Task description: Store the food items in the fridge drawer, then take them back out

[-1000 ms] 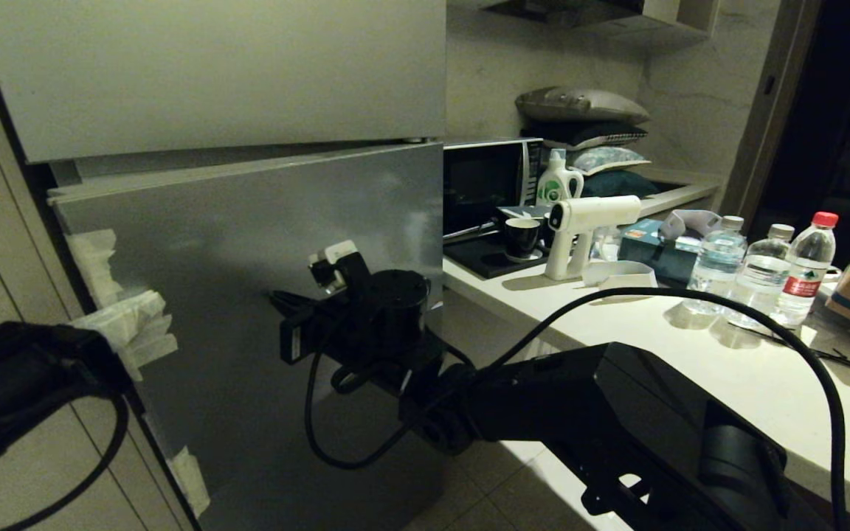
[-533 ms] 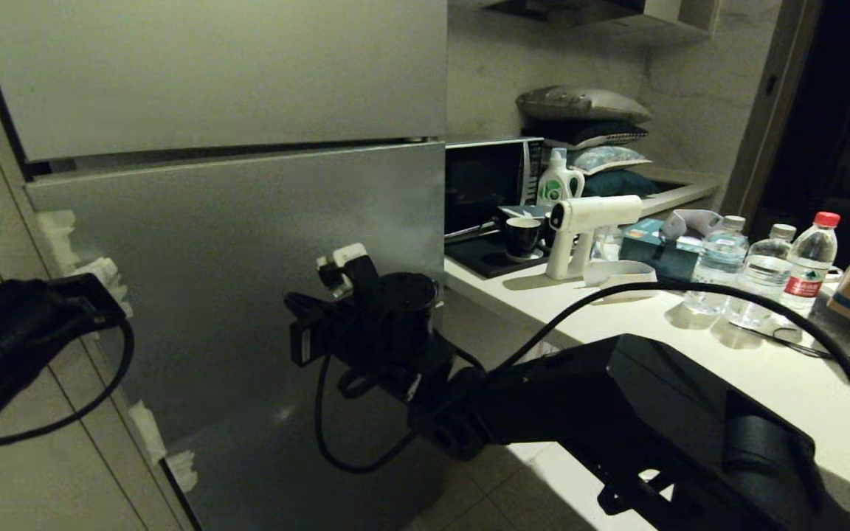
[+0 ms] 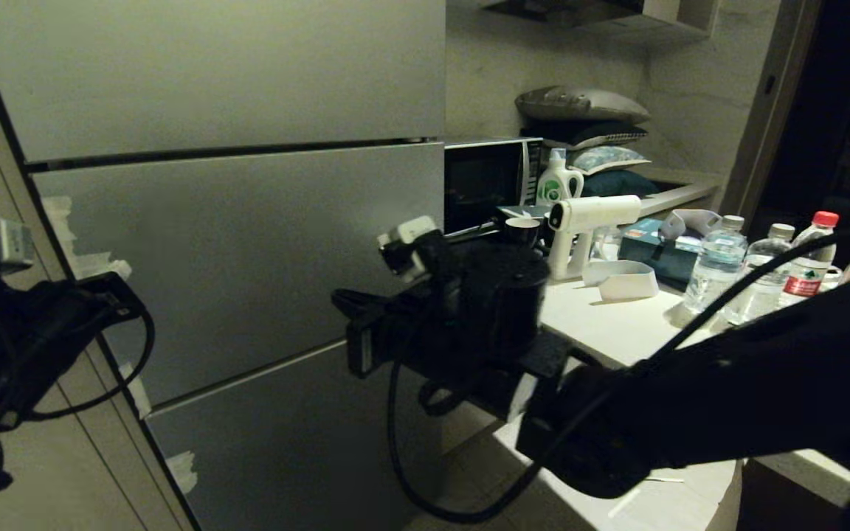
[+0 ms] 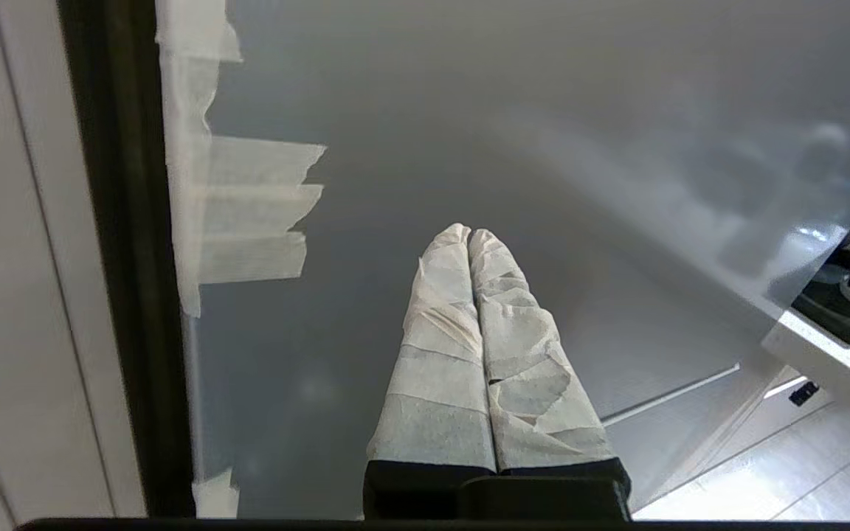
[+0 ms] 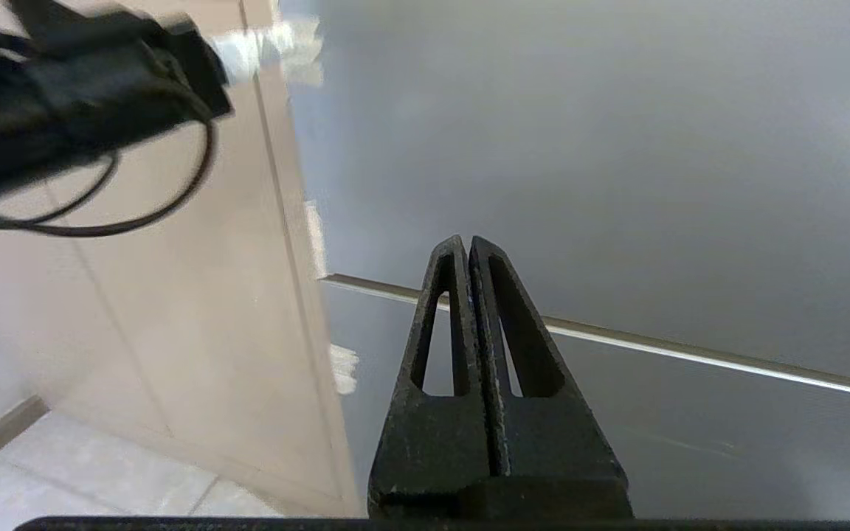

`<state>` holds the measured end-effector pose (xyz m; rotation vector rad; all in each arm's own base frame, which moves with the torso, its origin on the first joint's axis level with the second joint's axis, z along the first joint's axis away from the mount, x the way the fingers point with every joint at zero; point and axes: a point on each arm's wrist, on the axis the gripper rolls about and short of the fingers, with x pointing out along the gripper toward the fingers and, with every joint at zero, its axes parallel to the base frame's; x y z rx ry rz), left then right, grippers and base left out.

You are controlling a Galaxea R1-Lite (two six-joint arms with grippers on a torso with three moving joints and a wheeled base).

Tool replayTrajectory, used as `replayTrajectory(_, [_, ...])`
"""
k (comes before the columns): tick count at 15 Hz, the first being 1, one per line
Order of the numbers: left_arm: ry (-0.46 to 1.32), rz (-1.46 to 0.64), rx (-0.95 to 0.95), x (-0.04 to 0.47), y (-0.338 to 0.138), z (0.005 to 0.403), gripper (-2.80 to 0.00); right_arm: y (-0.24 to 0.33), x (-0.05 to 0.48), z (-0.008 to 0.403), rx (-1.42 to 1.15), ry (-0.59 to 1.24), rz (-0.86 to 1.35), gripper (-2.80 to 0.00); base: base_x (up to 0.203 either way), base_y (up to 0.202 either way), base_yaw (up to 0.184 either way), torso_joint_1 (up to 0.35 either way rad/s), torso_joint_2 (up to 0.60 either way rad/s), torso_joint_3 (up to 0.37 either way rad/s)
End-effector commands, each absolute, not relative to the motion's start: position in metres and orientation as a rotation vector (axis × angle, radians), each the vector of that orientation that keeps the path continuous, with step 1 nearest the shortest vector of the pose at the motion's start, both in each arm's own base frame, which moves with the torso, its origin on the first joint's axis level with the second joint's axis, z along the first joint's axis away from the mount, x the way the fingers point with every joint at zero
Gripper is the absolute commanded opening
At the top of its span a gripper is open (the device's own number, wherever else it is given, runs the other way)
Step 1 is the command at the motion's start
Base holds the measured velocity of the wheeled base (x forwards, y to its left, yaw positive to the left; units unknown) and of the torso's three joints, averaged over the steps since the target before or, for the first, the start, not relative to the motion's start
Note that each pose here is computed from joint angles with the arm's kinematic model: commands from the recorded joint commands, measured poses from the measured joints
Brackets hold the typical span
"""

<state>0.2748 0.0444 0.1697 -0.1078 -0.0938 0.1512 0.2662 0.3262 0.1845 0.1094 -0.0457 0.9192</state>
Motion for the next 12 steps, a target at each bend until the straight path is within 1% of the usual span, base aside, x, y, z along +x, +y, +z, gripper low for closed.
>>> replayTrajectory(1, [-0.121, 0.144, -0.104, 0.272, 0.043, 0.175, -2.8, 0.287, 0.237, 0.211, 0.121, -0.093, 0.87, -2.8, 0.0, 0.0, 0.0, 0.0, 0.0, 0.0])
replayTrajectory(4, [-0.226, 0.101, -0.094, 0.252, 0.03, 0.204, -2.8, 0.253, 0.239, 0.202, 0.118, -0.104, 0.765, -2.8, 0.0, 0.0, 0.0, 0.0, 0.0, 0.0])
replayTrajectory(9, [-0.324, 0.086, -0.078, 0.209, 0.022, 0.23, -2.8, 0.224, 0.238, 0.2, 0.113, -0.1, 0.667, -2.8, 0.0, 0.0, 0.0, 0.0, 0.0, 0.0])
replayTrajectory(12, [-0.292, 0.08, -0.064, 0.177, 0.018, 0.24, -2.8, 0.201, 0.243, 0.195, 0.104, -0.08, 0.604, -2.8, 0.0, 0.0, 0.0, 0.0, 0.0, 0.0])
